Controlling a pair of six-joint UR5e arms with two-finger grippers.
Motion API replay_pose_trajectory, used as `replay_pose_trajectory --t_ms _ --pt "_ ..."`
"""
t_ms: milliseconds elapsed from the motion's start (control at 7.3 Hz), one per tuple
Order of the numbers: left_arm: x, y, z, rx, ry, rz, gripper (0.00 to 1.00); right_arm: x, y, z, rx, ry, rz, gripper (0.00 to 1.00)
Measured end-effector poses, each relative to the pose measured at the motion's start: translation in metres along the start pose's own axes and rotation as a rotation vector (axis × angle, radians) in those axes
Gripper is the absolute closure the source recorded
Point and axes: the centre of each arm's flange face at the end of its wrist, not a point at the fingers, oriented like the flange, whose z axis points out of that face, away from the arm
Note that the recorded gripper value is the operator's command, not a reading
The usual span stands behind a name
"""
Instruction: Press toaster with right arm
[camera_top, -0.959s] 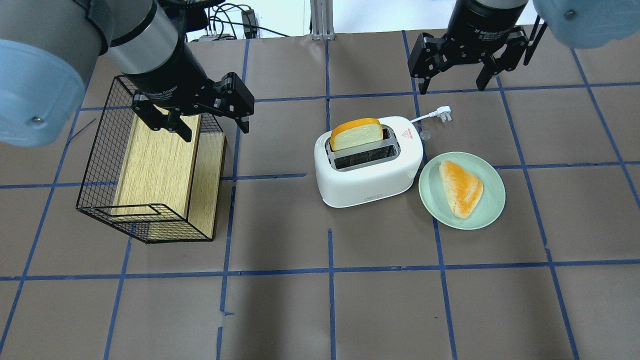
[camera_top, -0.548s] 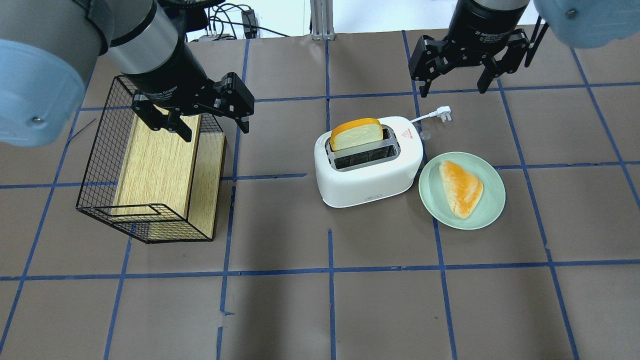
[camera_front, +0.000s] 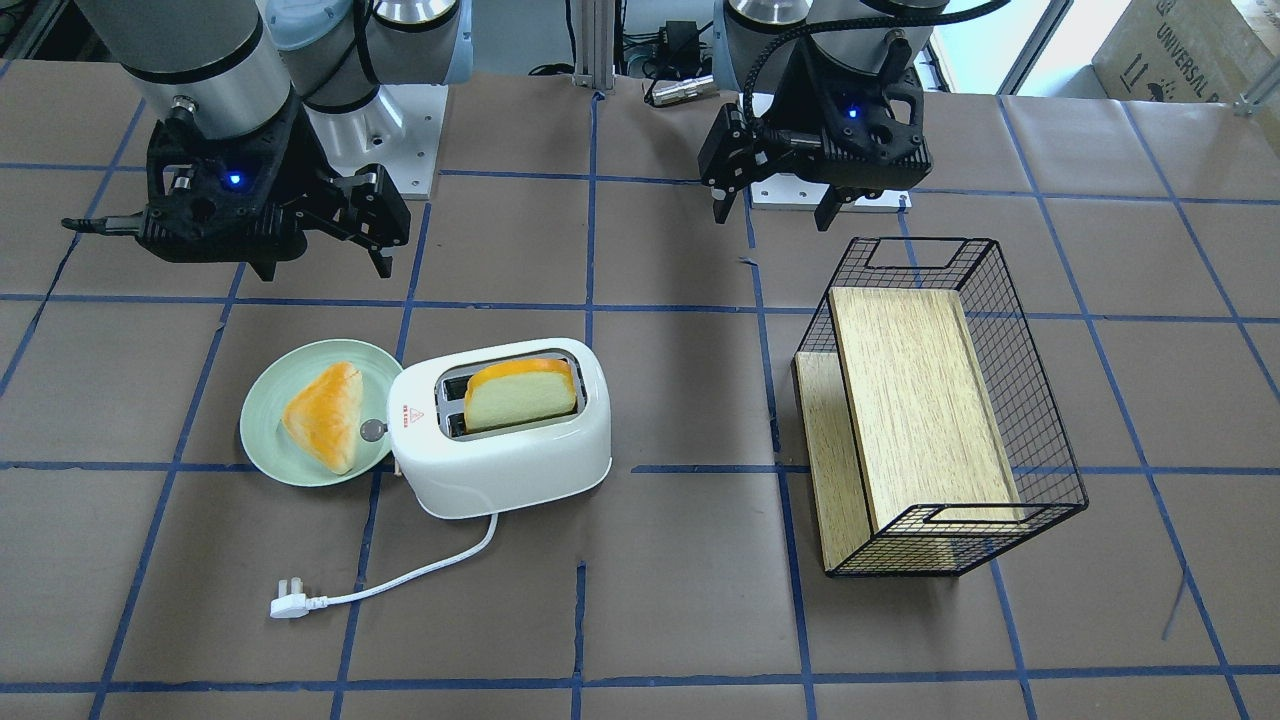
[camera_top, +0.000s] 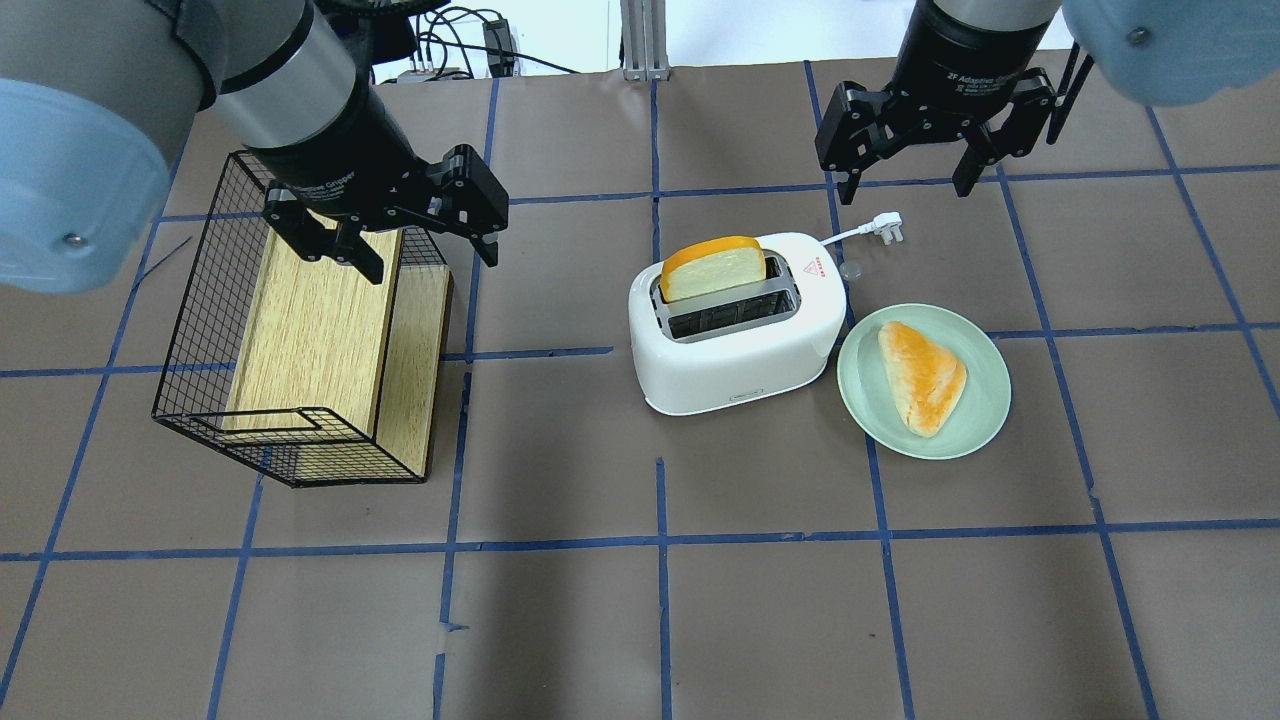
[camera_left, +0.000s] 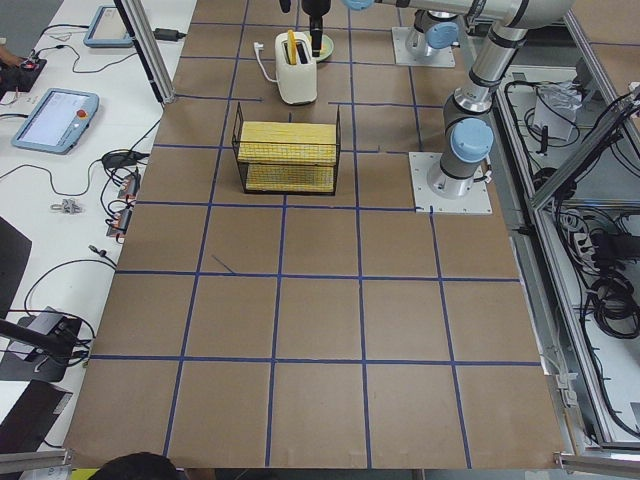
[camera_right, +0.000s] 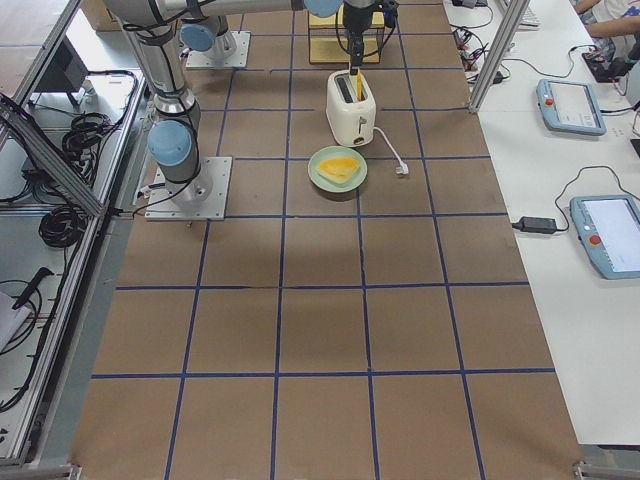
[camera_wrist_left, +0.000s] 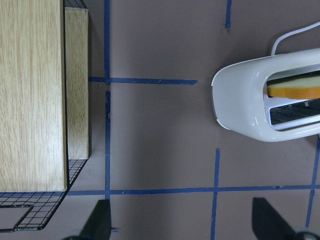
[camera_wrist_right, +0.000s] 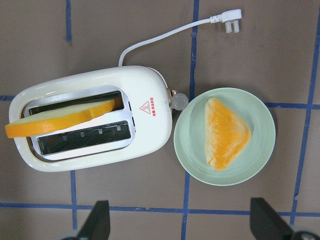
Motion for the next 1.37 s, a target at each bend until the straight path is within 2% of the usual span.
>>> replay_pose_trajectory --t_ms 137,274,411,548,685,959,1233,1370 --pt "0.0 0.0 0.0 0.0 0.0 0.0 0.0 0.0 0.0 0.001 -0.002 0.001 -0.002 0.11" --pt "0.0 0.0 0.0 0.0 0.0 0.0 0.0 -0.001 -0.001 0.002 0.0 0.001 -0.025 0.36" --pt "0.0 0.0 0.0 0.0 0.0 0.0 0.0 -0.001 -0.003 0.003 0.004 0.0 -0.086 0.56" --pt "0.0 0.0 0.0 0.0 0.0 0.0 0.0 -0.001 -0.004 0.003 0.006 0.006 -0.162 0.8" --pt "0.0 0.0 0.0 0.0 0.0 0.0 0.0 0.0 -0.005 0.004 0.004 0.018 -0.237 0.91" --pt "0.0 0.0 0.0 0.0 0.0 0.0 0.0 0.001 -0.01 0.011 -0.012 0.022 -0.467 0.95" --pt "0.0 0.0 0.0 0.0 0.0 0.0 0.0 0.001 -0.025 0.028 -0.031 0.014 -0.794 0.96" --pt "0.0 0.0 0.0 0.0 0.0 0.0 0.0 0.002 -0.037 0.037 -0.016 0.021 -0.982 0.96"
